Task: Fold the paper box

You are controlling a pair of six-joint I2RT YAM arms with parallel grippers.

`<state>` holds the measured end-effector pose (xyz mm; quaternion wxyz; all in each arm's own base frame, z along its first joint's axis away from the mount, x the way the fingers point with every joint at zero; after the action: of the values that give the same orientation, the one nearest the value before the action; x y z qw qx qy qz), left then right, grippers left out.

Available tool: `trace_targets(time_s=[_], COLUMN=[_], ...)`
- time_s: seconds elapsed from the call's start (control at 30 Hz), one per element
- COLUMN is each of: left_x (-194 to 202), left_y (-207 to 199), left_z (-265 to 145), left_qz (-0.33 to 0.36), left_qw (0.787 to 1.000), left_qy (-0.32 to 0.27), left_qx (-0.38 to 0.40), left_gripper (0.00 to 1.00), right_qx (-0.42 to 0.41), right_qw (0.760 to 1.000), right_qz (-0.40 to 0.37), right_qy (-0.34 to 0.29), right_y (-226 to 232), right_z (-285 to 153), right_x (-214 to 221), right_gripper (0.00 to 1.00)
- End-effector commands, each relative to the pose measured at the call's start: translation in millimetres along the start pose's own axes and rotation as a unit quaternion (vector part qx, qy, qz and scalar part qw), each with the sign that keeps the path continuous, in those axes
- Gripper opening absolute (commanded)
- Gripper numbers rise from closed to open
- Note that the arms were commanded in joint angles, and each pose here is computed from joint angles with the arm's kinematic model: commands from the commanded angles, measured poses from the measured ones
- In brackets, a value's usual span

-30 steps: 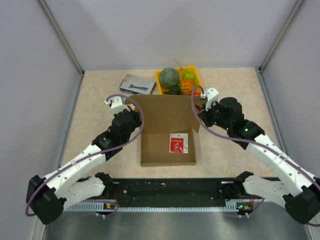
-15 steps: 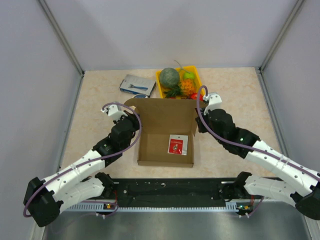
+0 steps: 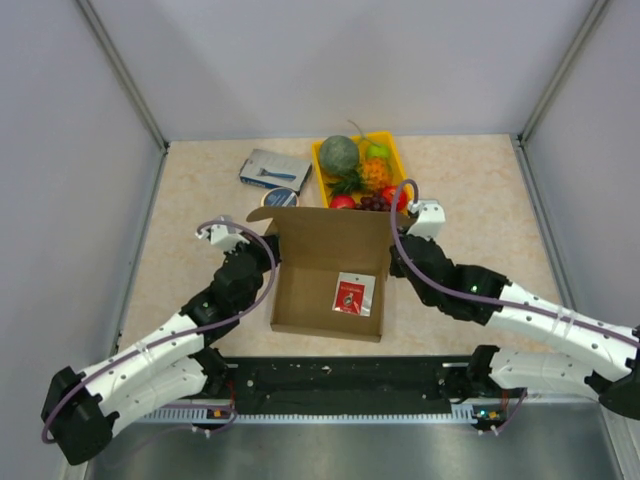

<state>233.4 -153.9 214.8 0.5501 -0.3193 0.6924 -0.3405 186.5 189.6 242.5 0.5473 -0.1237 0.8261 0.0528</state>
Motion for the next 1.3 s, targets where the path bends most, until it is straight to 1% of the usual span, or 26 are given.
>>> trace_targets(time_s=[0.0, 0.03, 0.07, 0.13, 0.3, 0.43, 0.5, 0.6, 0.8, 0.9, 1.0, 1.03, 1.1, 1.13, 1.2, 1.23, 1.27], left_x=[21.0, 21.9, 23.1, 24.2, 26.2, 28.1, 30.1, 33.7, 39.1, 41.0, 43.1, 43.8, 44.3, 44.7, 43.5, 42.8, 43.3], left_y=[34.7, 36.1, 37.7, 41.3, 45.1, 46.1, 43.8, 49.0, 60.7, 64.4, 72.5, 75.5, 80.3, 82.6, 87.6, 88.3, 90.1], left_z=[-8.1, -9.7, -10.1, -11.6, -13.2, -14.4, -15.4, -17.5, -21.0, -23.9, -27.7, -29.8, -32.4, -33.0, -34.3, -34.6, -34.9], left_qz=[0.036, 0.036, 0.036, 0.036, 0.032, 0.034, 0.034, 0.031, 0.027, 0.029, 0.029, 0.028, 0.031, 0.032, 0.037, 0.036, 0.038], left_qw=[0.997, 0.997, 0.997, 0.997, 0.997, 0.997, 0.997, 0.997, 0.996, 0.996, 0.996, 0.996, 0.996, 0.996, 0.996, 0.996, 0.996], left_qy=[0.047, 0.05, 0.051, 0.053, 0.056, 0.06, 0.067, 0.072, 0.08, 0.086, 0.087, 0.087, 0.086, 0.086, 0.081, 0.078, 0.077], left_qx=[-0.04, -0.037, -0.039, -0.039, -0.037, -0.025, -0.01, -0.003, -0.009, -0.006, -0.003, 0.0, 0.003, 0.002, 0.0, 0.001, 0.0], left_gripper=[0.0, 0.0, 0.0, 0.0, 0.0, 0.0, 0.0, 0.0, 0.0, 0.0, 0.0, 0.0, 0.0, 0.0, 0.0, 0.0, 0.0], right_qx=[0.037, 0.047, 0.057, 0.072, 0.085, 0.088, 0.082, 0.077, 0.054, 0.033, 0.006, 0.0, -0.025, -0.036, -0.067, -0.081, -0.095], right_qw=[0.998, 0.997, 0.997, 0.994, 0.995, 0.995, 0.996, 0.997, 0.998, 0.999, 1.0, 1.0, 0.999, 0.999, 0.997, 0.996, 0.994], right_qz=[0.042, 0.058, 0.051, 0.079, 0.045, 0.027, 0.024, 0.0, 0.004, -0.006, -0.018, -0.021, -0.024, -0.022, -0.012, -0.022, -0.028], right_qy=[0.013, 0.017, 0.029, 0.028, 0.026, 0.03, 0.025, 0.016, 0.017, 0.012, 0.015, 0.017, 0.026, 0.028, 0.029, 0.033, 0.034], right_y=[3.6, 7.4, 5.8, 7.8, 17.3, 17.7, 18.0, 18.4, 16.0, 19.3, 25.9, 27.4, 31.5, 32.4, 32.8, 32.6, 32.5], right_z=[-5.4, -3.6, -4.9, -5.1, -5.3, -7.9, -12.4, -15.9, -22.4, -29.4, -35.7, -37.0, -42.2, -45.0, -55.2, -58.3, -61.8], right_x=[-14.9, -19.7, -15.1, -17.4, -2.8, 23.5, 27.7, 37.1, 48.2, 53.4, 55.7, 55.3, 56.4, 54.3, 51.0, 51.4, 50.2], right_gripper=[0.0, 0.0, 0.0, 0.0, 0.0, 0.0, 0.0, 0.0, 0.0, 0.03, 0.09, 0.16, 0.23, 0.32, 0.43, 0.52, 0.54])
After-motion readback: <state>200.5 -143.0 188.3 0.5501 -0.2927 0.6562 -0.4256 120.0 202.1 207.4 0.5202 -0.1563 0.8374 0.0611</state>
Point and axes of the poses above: each gripper's point midway between its finger pads, its own z axis out along the fingers, its own y axis along the line the jaws close on, x = y × z, the point moved 5 cm from there along -z, back along the fingers, and after that the axes turned 15 degrees about -z, right-handed, at the moved point
